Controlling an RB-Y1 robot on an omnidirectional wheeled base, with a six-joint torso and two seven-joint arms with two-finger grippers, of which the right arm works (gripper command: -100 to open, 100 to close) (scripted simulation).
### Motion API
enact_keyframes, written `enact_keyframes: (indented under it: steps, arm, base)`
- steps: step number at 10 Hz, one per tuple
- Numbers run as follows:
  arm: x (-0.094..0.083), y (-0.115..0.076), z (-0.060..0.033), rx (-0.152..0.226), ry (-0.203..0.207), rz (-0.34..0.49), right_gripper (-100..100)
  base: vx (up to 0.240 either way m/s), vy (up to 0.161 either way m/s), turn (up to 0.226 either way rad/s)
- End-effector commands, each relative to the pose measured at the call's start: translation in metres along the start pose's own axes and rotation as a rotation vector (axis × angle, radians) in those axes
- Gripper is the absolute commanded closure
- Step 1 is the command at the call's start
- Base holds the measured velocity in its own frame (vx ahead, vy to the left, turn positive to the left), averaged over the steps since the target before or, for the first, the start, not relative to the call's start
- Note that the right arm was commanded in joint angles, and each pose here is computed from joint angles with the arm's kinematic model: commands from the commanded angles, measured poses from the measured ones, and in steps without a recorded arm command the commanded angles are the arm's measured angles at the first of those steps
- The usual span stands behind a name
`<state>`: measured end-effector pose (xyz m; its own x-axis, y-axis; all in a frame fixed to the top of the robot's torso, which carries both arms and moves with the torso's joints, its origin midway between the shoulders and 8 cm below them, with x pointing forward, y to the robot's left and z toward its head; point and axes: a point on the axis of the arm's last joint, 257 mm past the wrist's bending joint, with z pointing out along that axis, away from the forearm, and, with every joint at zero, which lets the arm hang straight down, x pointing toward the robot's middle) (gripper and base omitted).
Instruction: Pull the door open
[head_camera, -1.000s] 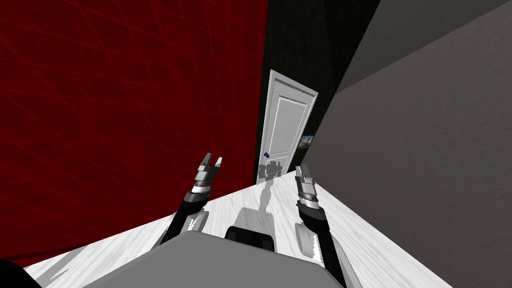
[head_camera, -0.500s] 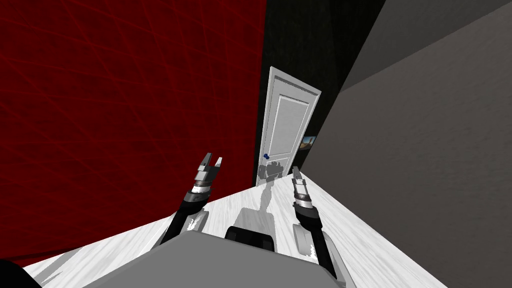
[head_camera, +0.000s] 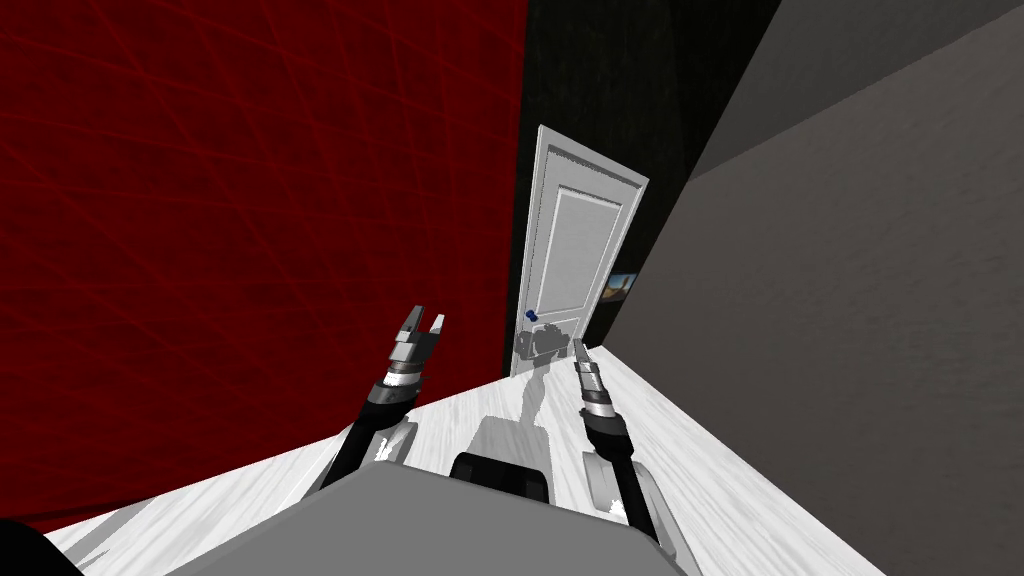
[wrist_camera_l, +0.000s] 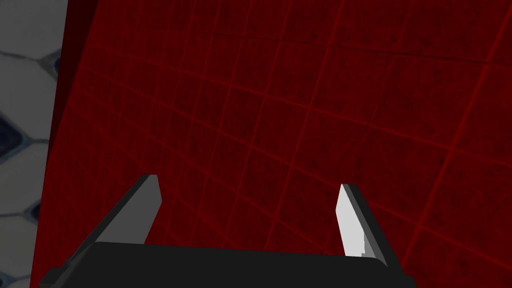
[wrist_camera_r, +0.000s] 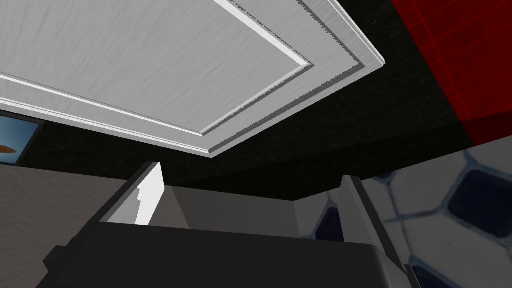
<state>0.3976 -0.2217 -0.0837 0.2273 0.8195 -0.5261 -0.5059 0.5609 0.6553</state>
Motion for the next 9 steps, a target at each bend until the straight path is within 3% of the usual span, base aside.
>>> enact_keyframes:
  steps: [1, 9]
  arm:
    - [0.011, -0.011, -0.0061, 0.013, 0.031, -0.055, -100]
    - [0.053, -0.048, -0.0282, 0.045, 0.142, -0.225, -100]
  base:
    - [0.081, -0.042, 0.033]
    - [0.068, -0.042, 0.026]
